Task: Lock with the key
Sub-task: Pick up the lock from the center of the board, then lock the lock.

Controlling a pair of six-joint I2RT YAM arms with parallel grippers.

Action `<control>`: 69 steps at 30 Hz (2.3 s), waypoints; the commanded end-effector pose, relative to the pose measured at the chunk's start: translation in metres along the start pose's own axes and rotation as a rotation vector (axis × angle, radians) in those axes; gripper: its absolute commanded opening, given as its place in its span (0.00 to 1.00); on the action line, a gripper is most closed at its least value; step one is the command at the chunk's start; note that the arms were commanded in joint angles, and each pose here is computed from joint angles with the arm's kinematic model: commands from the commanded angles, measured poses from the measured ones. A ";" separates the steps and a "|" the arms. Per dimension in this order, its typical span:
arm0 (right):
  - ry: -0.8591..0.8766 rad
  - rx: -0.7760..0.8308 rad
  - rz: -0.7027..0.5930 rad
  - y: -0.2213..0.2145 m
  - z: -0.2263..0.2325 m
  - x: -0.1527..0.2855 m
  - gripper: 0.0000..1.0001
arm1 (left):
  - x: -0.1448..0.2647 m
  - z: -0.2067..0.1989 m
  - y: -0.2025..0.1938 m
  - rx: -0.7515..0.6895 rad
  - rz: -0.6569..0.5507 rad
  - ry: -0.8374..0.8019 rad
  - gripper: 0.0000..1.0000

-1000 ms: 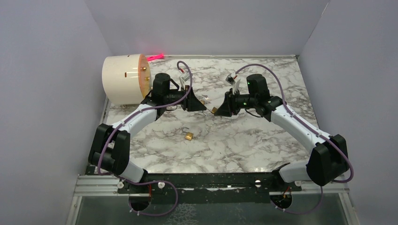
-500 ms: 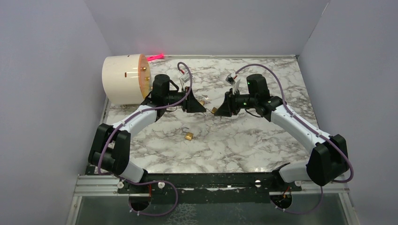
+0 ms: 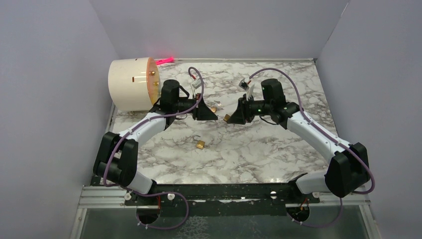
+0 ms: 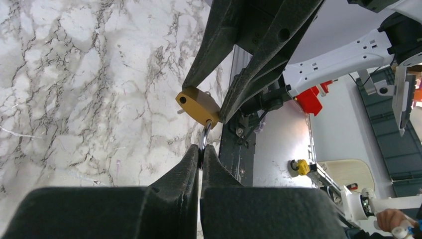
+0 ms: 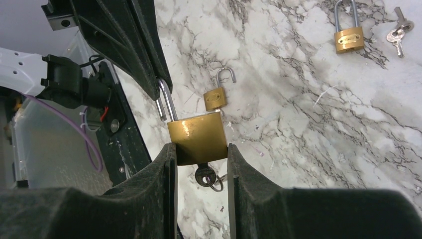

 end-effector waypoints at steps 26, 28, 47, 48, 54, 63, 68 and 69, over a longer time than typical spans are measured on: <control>0.039 0.237 -0.282 0.106 0.039 0.036 0.97 | 0.039 -0.099 0.061 -0.421 -0.434 -0.023 0.00; 0.110 0.268 -0.319 0.111 0.051 0.039 0.95 | 0.045 -0.107 0.070 -0.437 -0.509 -0.021 0.00; 0.266 0.577 -0.561 0.175 0.085 0.055 0.86 | 0.071 -0.173 0.116 -0.473 -0.792 -0.207 0.00; 0.260 0.586 -0.576 0.176 0.085 0.055 0.86 | 0.071 -0.173 0.115 -0.472 -0.787 -0.211 0.00; 0.267 0.604 -0.598 0.184 0.081 0.049 0.85 | 0.071 -0.179 0.114 -0.477 -0.777 -0.230 0.00; 0.318 0.603 -0.599 0.193 0.080 0.042 0.79 | 0.071 -0.182 0.114 -0.491 -0.772 -0.237 0.00; 0.394 0.610 -0.587 0.193 0.091 0.046 0.68 | 0.070 -0.176 0.112 -0.490 -0.764 -0.226 0.00; 0.406 0.610 -0.586 0.193 0.093 0.047 0.67 | 0.069 -0.174 0.112 -0.484 -0.763 -0.221 0.00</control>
Point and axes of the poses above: each gripper's point midway between its finger pads, its own x axis back along the fingers, its own z axis along the line the jaws close on, y = z × x, the point moved 1 cm from there along x, back along the fingers, and after that the axes turned 9 degrees about x, right-handed, at the moved point
